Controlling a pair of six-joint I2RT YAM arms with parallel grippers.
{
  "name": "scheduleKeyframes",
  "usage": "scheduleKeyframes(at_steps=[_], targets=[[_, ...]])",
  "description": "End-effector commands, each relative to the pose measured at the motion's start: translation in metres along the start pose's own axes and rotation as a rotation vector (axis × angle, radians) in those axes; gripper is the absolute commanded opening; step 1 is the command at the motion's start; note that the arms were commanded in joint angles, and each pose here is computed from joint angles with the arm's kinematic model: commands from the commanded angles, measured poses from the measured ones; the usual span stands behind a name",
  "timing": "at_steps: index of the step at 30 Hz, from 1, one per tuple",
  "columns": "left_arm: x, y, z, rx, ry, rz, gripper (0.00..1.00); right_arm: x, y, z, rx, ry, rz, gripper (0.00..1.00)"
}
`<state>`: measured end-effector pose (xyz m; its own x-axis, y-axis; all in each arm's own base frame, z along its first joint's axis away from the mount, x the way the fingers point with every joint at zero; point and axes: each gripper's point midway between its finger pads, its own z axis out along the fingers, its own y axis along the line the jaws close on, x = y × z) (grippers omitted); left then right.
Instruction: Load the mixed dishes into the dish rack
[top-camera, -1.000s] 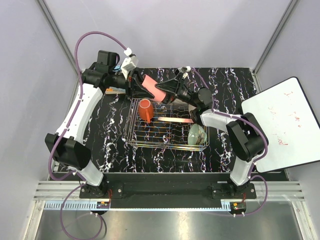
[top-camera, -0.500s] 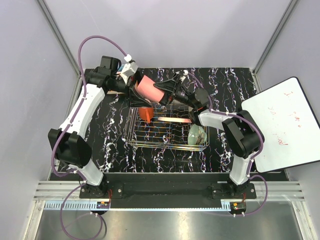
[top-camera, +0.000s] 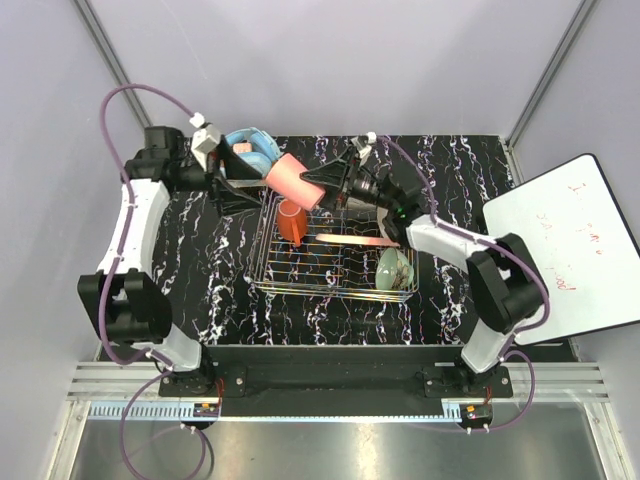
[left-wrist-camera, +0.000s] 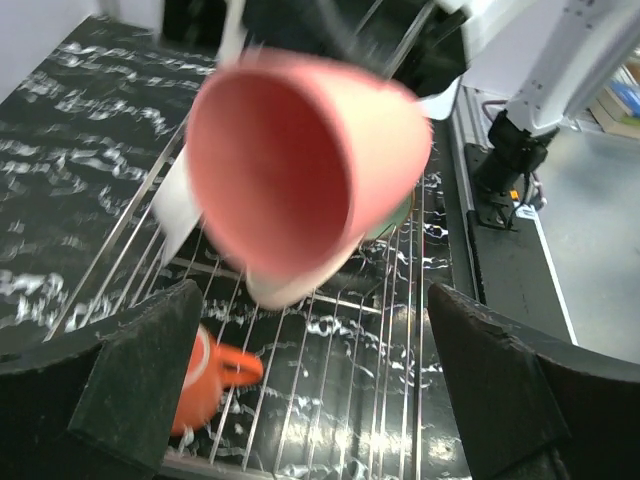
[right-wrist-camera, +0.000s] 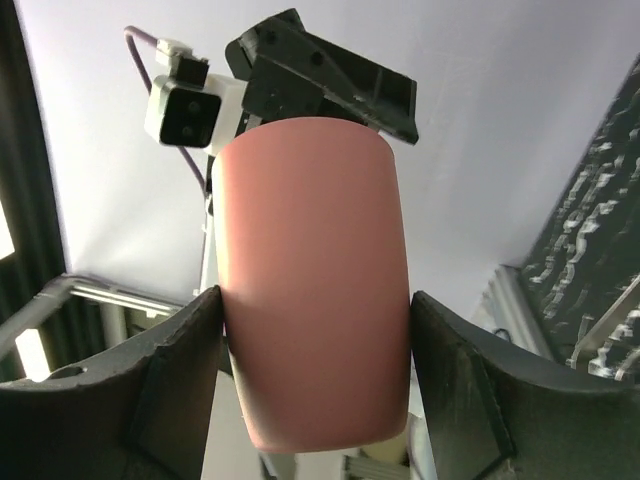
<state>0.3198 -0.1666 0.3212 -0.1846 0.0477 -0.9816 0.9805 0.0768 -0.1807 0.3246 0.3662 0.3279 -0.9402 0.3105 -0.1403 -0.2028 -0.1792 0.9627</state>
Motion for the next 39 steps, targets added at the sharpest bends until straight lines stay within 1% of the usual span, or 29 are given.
scheduleKeyframes(at_steps=[1, 3, 4, 6, 7, 9, 10, 11, 13, 14, 16, 17, 18, 20, 22, 25, 27, 28, 29, 31, 32, 35, 39], targets=[[-0.027, -0.031, -0.03, 0.025, -0.141, 0.044, 0.99, 0.002, 0.034, 0.002, 0.101, 0.049, -0.238, 0.0], [-0.02, -0.026, -0.042, -0.028, -0.14, 0.017, 0.99, 0.002, 0.025, 0.0, 0.213, 0.065, -0.287, 0.0], [-0.019, -0.022, -0.053, -0.075, -0.136, 0.01, 0.99, -0.002, 0.012, -0.006, 0.354, 0.078, -0.349, 0.0], [-0.009, -0.01, -0.067, -0.159, -0.112, -0.031, 0.99, 0.001, -0.007, -0.012, 0.497, 0.122, -0.377, 0.0], [-0.004, -0.006, -0.072, -0.185, -0.107, -0.052, 0.99, -0.001, -0.008, -0.02, 0.592, 0.144, -0.425, 0.0], [0.008, -0.001, -0.083, -0.226, -0.112, -0.089, 0.99, -0.001, -0.017, -0.027, 0.717, 0.171, -0.452, 0.0], [0.016, 0.0, -0.085, -0.24, -0.111, -0.116, 0.99, 0.001, -0.023, -0.029, 0.748, 0.199, -0.489, 0.0], [0.02, 0.002, -0.087, -0.249, -0.111, -0.129, 0.99, 0.001, -0.034, -0.03, 0.787, 0.221, -0.492, 0.0], [0.031, 0.006, -0.091, -0.278, -0.097, -0.162, 0.99, 0.008, -0.04, -0.034, 0.864, 0.271, -0.529, 0.0], [0.036, 0.007, -0.091, -0.286, -0.087, -0.173, 0.99, 0.011, -0.055, -0.033, 0.908, 0.303, -0.528, 0.0], [0.048, 0.011, -0.091, -0.3, -0.071, -0.199, 0.99, 0.025, -0.057, -0.031, 0.969, 0.366, -0.581, 0.0], [0.052, 0.012, -0.091, -0.306, -0.063, -0.191, 0.99, 0.031, -0.073, -0.028, 1.004, 0.407, -0.577, 0.0], [0.057, 0.013, -0.091, -0.308, -0.056, -0.197, 0.99, 0.038, -0.069, -0.026, 1.032, 0.436, -0.611, 0.0], [0.066, 0.015, -0.092, -0.319, -0.044, -0.215, 0.99, 0.047, -0.084, -0.023, 1.073, 0.488, -0.617, 0.0], [0.073, 0.018, -0.093, -0.325, -0.036, -0.238, 0.99, 0.056, -0.085, -0.021, 1.087, 0.521, -0.636, 0.0], [0.079, 0.019, -0.092, -0.322, -0.033, -0.225, 0.99, 0.062, -0.1, -0.019, 1.128, 0.566, -0.631, 0.0], [0.082, 0.02, -0.093, -0.32, -0.033, -0.216, 0.99, 0.064, -0.1, -0.02, 1.153, 0.588, -0.644, 0.0], [0.084, 0.021, -0.092, -0.317, -0.033, -0.21, 0.99, 0.069, -0.11, -0.02, 1.175, 0.614, -0.642, 0.0], [0.086, 0.023, -0.092, -0.316, -0.033, -0.22, 0.99, 0.066, -0.109, -0.019, 1.191, 0.604, -0.662, 0.0], [0.09, 0.024, -0.092, -0.312, -0.036, -0.228, 0.99, 0.07, -0.117, -0.018, 1.202, 0.621, -0.661, 0.0], [0.092, 0.025, -0.092, -0.311, -0.034, -0.225, 0.99, 0.068, -0.118, -0.018, 1.218, 0.611, -0.664, 0.0], [0.097, 0.024, -0.091, -0.305, -0.029, -0.199, 0.99, 0.074, -0.132, -0.017, 1.237, 0.638, -0.657, 0.0], [0.119, 0.023, -0.088, -0.315, 0.042, -0.176, 0.99, 0.085, -0.144, -0.009, 1.235, 0.669, -0.656, 0.0]])
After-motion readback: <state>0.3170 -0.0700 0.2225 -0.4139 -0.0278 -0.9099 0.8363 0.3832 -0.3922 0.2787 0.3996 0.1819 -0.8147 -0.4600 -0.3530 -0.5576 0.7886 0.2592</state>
